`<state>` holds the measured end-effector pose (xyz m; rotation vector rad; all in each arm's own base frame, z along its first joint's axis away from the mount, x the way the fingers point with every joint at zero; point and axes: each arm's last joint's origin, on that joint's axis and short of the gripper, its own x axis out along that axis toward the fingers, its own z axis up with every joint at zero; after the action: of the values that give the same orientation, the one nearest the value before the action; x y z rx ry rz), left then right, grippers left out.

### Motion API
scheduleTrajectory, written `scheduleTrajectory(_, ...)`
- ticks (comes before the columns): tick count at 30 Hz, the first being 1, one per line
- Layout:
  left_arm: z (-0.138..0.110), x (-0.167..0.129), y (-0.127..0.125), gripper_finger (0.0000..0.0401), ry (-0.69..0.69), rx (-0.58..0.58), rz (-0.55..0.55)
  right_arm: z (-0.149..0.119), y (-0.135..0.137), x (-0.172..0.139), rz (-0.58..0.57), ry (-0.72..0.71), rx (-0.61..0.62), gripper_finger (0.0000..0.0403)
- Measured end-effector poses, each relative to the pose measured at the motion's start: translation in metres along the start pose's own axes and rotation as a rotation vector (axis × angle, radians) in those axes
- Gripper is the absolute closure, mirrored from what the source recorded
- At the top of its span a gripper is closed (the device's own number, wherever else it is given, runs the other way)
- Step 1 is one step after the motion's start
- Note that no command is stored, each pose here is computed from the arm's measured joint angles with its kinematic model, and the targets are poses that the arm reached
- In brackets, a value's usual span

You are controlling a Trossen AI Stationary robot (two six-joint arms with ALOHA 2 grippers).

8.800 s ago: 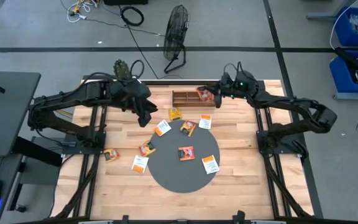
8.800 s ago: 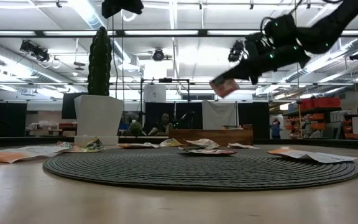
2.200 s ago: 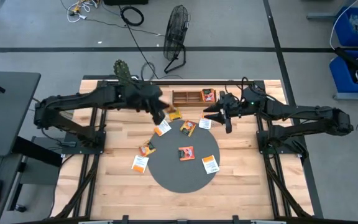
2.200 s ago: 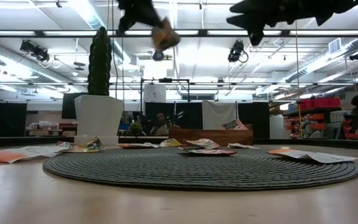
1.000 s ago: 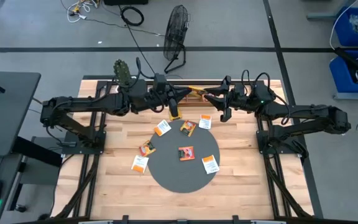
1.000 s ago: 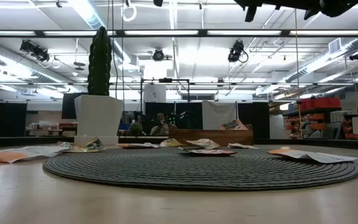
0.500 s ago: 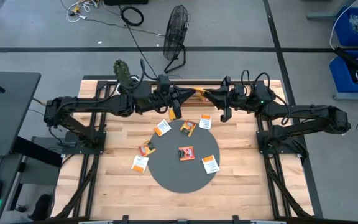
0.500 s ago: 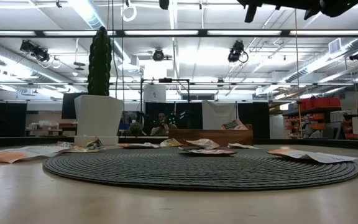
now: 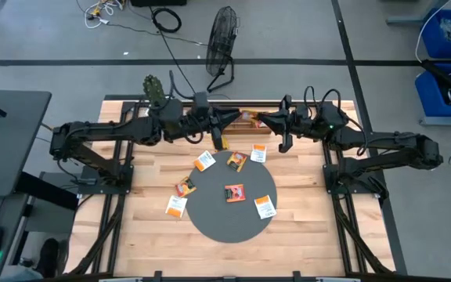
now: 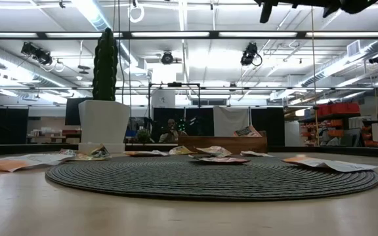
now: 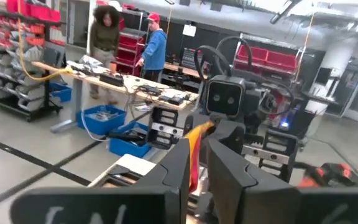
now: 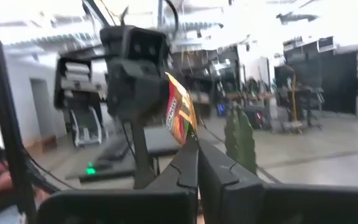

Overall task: Pick & Place Tea
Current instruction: Put the orange tea bag into the middle section of the wooden organizer

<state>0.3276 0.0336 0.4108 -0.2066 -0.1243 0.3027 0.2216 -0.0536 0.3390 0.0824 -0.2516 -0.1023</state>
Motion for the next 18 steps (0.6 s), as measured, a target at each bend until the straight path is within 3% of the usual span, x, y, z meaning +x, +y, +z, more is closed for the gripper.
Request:
scheduleTrajectory(5,0.012,-0.02,0.004,0.0335,0.044,0.079,0.071,0.027,-0.002,0.01,-0.042,0.185,-0.099,0.0402)
scheduleTrajectory(12,0.02,-0.052,0.011,0.0335,0.177,0.113,0.142,0.07,-0.022,0.038,-0.112,0.556,-0.22,0.0403)
scheduleTrajectory(18,0.017,-0.07,0.014,0.0335,0.306,0.116,0.161,0.075,-0.056,0.075,-0.15,0.901,-0.213,0.0403)
